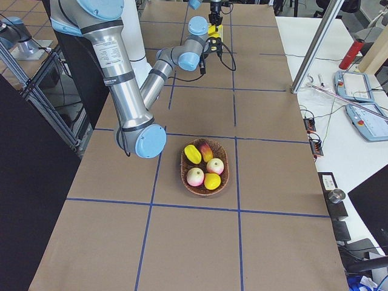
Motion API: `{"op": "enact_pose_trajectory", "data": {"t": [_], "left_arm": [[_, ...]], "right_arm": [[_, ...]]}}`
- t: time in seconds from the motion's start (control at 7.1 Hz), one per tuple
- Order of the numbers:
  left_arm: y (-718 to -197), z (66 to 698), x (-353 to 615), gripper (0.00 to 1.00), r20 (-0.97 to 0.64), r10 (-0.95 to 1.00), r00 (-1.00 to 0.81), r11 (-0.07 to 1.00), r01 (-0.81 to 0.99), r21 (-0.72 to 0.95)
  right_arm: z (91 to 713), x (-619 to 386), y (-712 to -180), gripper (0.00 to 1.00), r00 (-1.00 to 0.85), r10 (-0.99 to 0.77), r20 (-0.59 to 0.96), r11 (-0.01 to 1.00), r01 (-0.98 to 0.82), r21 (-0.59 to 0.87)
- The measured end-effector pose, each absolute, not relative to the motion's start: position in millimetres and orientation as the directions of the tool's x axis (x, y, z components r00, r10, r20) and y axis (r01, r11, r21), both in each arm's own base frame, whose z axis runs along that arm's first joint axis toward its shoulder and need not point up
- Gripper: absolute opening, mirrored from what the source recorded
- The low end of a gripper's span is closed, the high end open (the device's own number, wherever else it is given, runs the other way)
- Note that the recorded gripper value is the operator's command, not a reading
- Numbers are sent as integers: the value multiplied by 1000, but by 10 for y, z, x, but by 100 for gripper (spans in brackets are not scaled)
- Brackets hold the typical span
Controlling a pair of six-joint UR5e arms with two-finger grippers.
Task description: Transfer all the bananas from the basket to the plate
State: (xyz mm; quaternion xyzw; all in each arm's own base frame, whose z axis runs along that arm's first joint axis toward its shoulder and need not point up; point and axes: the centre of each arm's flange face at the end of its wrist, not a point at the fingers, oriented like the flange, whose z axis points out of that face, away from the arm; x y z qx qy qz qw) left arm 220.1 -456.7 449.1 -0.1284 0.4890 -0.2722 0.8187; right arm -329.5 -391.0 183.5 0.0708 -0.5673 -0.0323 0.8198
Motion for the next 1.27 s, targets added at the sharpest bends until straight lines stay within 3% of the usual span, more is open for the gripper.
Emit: {"op": "enact_pose_trajectory", "data": {"t": [0.28,0.42,0.56,1.27], "left_arm": [[-4483,5273,2052,0,-653,-611,448,792,369,-487],[-4496,5591,2062,10,-609,-636,474,772,390,-501],[-4504,5783,2069,99,-581,-651,488,759,403,-512],[-4572,5840,1887,100,-595,-641,485,768,409,-494]], "right_arm": [[1900,-3271,-3943,100,365,-122,923,989,-35,145],[1908,-3264,-3950,100,367,-120,922,989,-36,143],[1911,-3258,-3957,100,368,-119,922,989,-38,143],[1975,-3033,-4116,100,398,-75,914,991,-74,114]]}}
